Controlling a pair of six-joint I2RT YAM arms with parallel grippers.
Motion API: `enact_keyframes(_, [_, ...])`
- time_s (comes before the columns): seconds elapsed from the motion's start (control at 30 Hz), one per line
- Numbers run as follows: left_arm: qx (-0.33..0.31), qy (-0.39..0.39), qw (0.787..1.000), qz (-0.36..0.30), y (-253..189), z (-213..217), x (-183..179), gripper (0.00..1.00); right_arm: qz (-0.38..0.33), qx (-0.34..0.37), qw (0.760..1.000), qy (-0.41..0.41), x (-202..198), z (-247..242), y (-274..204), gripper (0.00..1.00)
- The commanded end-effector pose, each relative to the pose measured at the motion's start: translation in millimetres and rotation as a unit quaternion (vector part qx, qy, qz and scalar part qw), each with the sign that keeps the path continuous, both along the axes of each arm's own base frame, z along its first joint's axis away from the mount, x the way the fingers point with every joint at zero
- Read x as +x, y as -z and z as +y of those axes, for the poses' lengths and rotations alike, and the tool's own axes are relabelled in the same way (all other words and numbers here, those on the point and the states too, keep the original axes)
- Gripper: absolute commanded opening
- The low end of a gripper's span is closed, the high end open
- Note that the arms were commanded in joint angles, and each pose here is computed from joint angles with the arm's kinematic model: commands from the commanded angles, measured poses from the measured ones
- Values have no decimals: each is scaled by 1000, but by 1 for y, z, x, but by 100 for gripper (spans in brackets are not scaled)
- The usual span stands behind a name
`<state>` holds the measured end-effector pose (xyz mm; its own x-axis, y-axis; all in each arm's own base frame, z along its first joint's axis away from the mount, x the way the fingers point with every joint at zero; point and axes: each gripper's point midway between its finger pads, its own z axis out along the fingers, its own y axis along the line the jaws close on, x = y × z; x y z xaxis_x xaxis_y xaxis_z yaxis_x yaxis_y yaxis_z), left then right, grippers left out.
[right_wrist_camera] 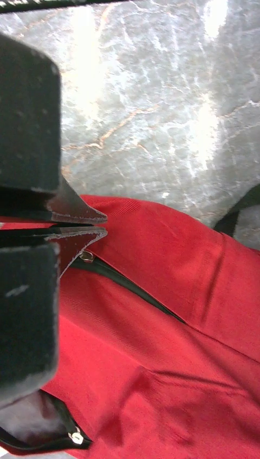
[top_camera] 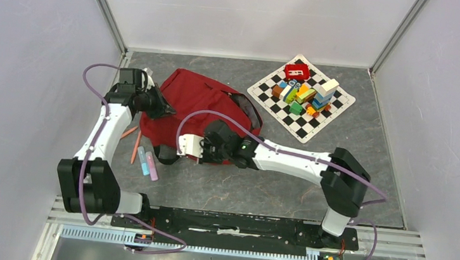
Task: Pack the student bag
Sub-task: Zip the student bag at the center of the board.
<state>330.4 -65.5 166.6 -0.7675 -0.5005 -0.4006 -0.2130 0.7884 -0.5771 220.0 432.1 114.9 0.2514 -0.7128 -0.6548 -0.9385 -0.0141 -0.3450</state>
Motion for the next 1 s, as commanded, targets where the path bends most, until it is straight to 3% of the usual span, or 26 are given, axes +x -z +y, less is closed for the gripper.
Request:
enact_keyframes(0.0, [23,-46,996,-71,-33,18,45,2,31,-3,999,14,-19,-29,3,0])
enact_keyframes(0.37, [41,-55,992,-109,-44,28,99,3,25,14,999,34,0,-55,3,0])
enact_keyframes(0.43, [37,-49,991,-117,-50,24,94,20,24,28,999,32,7,-50,-8,0])
enact_keyframes(0.57, [37,-53,992,-112,-55,20,61,70,34,56,998,19,15,-37,-26,0])
enact_keyframes(0.63, [32,-60,991,-113,-57,15,40,80,45,69,997,11,15,-32,-32,0])
enact_keyframes(0.8, [-19,-99,991,-91,-50,-2,-11,88,61,75,995,-10,16,-25,-39,0])
enact_keyframes(0.97, [-83,-116,986,-84,-46,-39,-34,89,64,89,994,-9,20,-19,-50,0])
